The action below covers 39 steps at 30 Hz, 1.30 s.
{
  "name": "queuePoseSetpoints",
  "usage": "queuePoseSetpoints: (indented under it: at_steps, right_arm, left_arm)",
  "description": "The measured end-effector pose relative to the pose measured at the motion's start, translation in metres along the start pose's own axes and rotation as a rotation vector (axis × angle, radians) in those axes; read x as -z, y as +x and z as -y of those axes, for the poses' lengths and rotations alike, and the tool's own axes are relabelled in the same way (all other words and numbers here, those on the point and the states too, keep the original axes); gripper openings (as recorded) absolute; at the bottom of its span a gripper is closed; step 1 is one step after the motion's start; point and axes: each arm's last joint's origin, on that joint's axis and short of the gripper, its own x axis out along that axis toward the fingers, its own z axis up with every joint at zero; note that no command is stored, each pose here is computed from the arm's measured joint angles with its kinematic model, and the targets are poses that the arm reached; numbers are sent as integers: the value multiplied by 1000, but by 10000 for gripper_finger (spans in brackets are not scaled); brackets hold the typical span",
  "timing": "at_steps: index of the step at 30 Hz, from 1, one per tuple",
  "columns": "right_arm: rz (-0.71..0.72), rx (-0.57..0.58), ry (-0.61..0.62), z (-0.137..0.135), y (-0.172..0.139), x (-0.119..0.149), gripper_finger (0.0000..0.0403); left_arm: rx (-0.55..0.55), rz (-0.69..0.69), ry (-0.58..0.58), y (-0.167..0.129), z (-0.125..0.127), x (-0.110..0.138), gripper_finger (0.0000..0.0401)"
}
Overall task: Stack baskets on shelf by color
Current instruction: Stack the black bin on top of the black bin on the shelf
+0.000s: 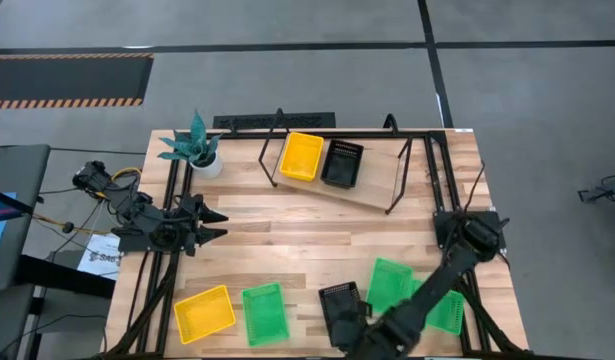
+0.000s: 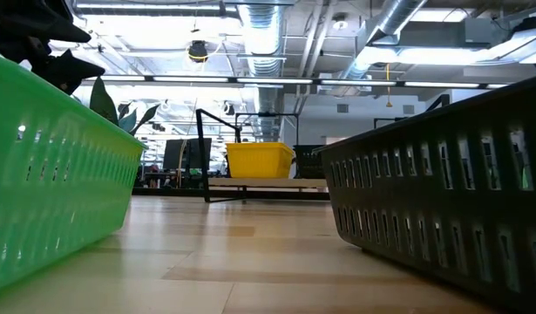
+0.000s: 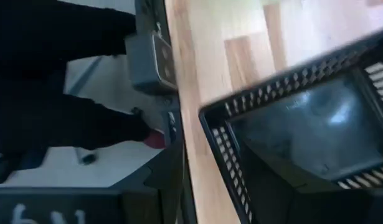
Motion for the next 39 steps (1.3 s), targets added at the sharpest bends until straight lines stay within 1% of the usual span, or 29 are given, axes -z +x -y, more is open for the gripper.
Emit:
queuePoseSetpoints:
  at_steps: [2, 4, 7, 13, 21, 25, 32, 36, 39]
  right_arm:
    - [6, 33, -16, -5, -3, 12, 175]
    - [-3, 57, -39, -9, 5, 22, 174]
    - [-46, 107, -90, -7, 19, 33, 176]
    - [-79, 171, -92, 3, 34, 29, 186]
    - [-87, 142, -70, 5, 33, 21, 182]
    - [-76, 137, -91, 7, 31, 12, 180]
    - [-82, 158, -108, 18, 39, 2, 182]
    - [-85, 161, -115, 18, 40, 1, 172]
    - [-91, 166, -127, 19, 40, 2, 151]
  left_arm:
    - [0, 0, 0, 0, 0, 0, 221]
    - [-1, -2, 1, 0, 0, 0, 221]
    - [-1, -2, 1, 0, 0, 0, 221]
    - [-2, -6, -6, 0, 0, 1, 221]
    - [-3, -8, -8, 0, -1, 1, 221]
    - [-3, -9, -7, 0, -1, 1, 221]
    - [-14, -24, 3, 0, -2, 2, 221]
    - [-6, -30, 0, 0, -2, 3, 221]
    - [4, -38, -1, 0, -1, 3, 221]
